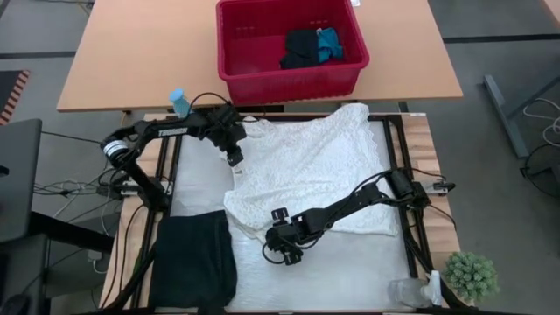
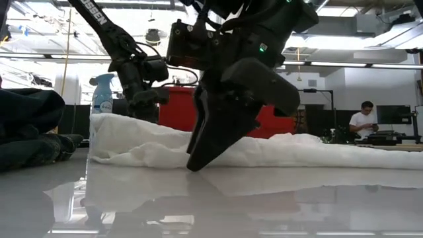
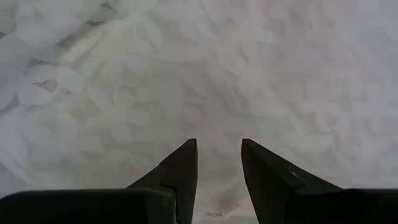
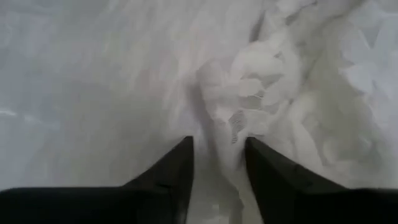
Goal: Fold Laundry from Bin
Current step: Fold the white dress from the red bin
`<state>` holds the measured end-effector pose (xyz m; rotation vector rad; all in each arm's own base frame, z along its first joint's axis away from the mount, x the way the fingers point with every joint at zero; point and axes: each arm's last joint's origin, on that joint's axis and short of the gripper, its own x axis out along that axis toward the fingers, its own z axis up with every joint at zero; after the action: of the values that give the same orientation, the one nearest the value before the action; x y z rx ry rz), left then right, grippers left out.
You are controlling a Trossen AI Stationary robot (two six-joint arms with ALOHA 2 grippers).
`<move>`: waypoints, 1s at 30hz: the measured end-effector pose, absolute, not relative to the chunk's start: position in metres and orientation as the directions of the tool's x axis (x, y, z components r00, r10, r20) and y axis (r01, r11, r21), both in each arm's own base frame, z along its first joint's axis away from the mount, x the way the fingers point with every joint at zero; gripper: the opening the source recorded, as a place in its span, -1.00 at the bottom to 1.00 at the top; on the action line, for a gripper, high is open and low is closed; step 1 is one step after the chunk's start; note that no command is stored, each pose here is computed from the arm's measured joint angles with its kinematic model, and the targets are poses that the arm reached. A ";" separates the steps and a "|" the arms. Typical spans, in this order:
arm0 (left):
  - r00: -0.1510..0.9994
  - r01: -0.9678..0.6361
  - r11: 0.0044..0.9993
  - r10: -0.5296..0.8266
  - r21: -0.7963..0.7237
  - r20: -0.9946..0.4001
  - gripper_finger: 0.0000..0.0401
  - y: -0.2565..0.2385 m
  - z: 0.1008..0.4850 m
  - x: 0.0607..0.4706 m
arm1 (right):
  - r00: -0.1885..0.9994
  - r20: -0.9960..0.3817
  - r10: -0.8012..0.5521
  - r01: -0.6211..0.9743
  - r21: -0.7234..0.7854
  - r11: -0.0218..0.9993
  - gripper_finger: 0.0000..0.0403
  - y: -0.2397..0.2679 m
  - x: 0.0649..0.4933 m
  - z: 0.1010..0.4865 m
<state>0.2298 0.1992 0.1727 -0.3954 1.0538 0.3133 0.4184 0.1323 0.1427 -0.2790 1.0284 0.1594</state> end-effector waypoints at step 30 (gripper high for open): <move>0.351 -0.391 0.919 0.104 -0.044 -0.931 -0.43 0.201 0.131 0.225 | 0.360 -0.929 0.090 -0.329 -0.036 0.944 -0.78 0.160 0.411 0.199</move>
<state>0.2248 0.2014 0.1312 -0.2790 1.1729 0.3257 0.4106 0.1596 0.1991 -0.2304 1.1744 0.2729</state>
